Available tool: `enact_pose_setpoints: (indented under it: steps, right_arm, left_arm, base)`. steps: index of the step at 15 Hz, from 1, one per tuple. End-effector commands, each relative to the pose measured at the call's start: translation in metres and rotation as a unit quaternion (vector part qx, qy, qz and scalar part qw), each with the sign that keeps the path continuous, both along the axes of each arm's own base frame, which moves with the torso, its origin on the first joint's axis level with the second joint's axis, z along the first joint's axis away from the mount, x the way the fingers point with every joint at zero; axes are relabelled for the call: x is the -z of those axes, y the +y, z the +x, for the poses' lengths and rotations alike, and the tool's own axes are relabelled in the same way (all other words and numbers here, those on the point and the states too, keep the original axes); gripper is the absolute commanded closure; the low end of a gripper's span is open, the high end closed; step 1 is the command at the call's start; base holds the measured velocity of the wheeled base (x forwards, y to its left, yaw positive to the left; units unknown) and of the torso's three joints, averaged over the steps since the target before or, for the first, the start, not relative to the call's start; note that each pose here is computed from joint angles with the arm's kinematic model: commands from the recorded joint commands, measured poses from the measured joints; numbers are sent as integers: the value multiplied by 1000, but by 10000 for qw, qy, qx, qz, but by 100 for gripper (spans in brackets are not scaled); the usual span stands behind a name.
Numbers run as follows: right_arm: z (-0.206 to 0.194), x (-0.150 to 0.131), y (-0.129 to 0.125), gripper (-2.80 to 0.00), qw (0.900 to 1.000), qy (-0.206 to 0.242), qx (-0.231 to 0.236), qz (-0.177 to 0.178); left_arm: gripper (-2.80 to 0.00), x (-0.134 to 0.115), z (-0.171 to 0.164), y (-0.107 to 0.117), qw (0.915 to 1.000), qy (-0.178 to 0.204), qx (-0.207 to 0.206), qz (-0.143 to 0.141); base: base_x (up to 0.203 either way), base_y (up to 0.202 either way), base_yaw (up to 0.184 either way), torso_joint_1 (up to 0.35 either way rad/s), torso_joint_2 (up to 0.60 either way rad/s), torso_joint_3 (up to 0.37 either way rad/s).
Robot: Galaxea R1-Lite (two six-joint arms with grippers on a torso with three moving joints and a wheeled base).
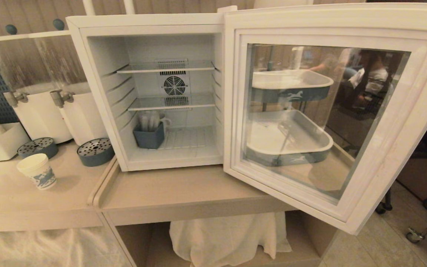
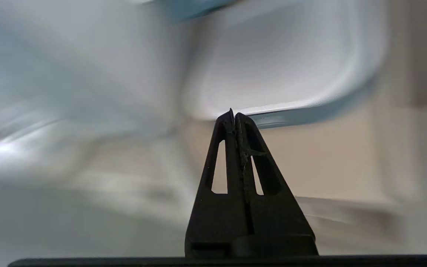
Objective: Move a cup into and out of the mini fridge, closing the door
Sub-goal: Close the freezer door
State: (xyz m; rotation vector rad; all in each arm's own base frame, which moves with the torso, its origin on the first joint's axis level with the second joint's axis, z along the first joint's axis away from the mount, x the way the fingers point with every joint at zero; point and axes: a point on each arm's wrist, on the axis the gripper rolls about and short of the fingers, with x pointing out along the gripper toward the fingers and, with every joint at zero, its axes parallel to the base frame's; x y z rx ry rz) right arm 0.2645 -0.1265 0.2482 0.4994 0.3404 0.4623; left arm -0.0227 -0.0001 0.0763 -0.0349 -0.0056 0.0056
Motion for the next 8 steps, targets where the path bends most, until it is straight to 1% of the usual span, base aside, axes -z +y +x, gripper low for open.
enact_pose_setpoints:
  steps: [1, 2, 3, 4, 5, 6, 7, 8]
  right_arm:
    - [1, 20, -46, 0, 9839, -265, -1484, 957]
    - [2, 24, -58, 0, 9828, -284, -1492, 1050]
    - [2, 25, -64, 0, 9824, -210, -1450, 1162]
    - [3, 25, -63, 0, 9816, -150, -1453, 1232]
    - [5, 27, -55, 0, 9779, 26, -1545, 1407]
    - [8, 27, -41, 0, 9722, 219, -1716, 1575]
    - [9, 26, -32, 0, 9696, 261, -1838, 1594]
    - [9, 25, -29, 0, 9691, 248, -1885, 1572]
  left_arm:
    - [0, 0, 0, 0, 10000, 12, -2, -2]
    - [0, 0, 0, 0, 10000, 6, -2, -2]
    - [0, 0, 0, 0, 10000, 12, -2, -2]
    - [0, 0, 0, 0, 10000, 12, -2, -2]
    - [0, 0, 0, 0, 10000, 9, -2, -2]
    - [0, 0, 0, 0, 10000, 12, -2, -2]
    - [0, 0, 0, 0, 10000, 5, -2, -2]
    - [0, 0, 0, 0, 10000, 11, -2, -2]
  base:
    - [0, 0, 0, 0, 0, 0]
    - [0, 0, 0, 0, 0, 0]
    - [0, 0, 0, 0, 0, 0]
    - [0, 0, 0, 0, 0, 0]
    - [0, 0, 0, 0, 0, 0]
    - [0, 0, 0, 0, 0, 0]
    - [0, 0, 0, 0, 0, 0]
    - [0, 0, 0, 0, 0, 0]
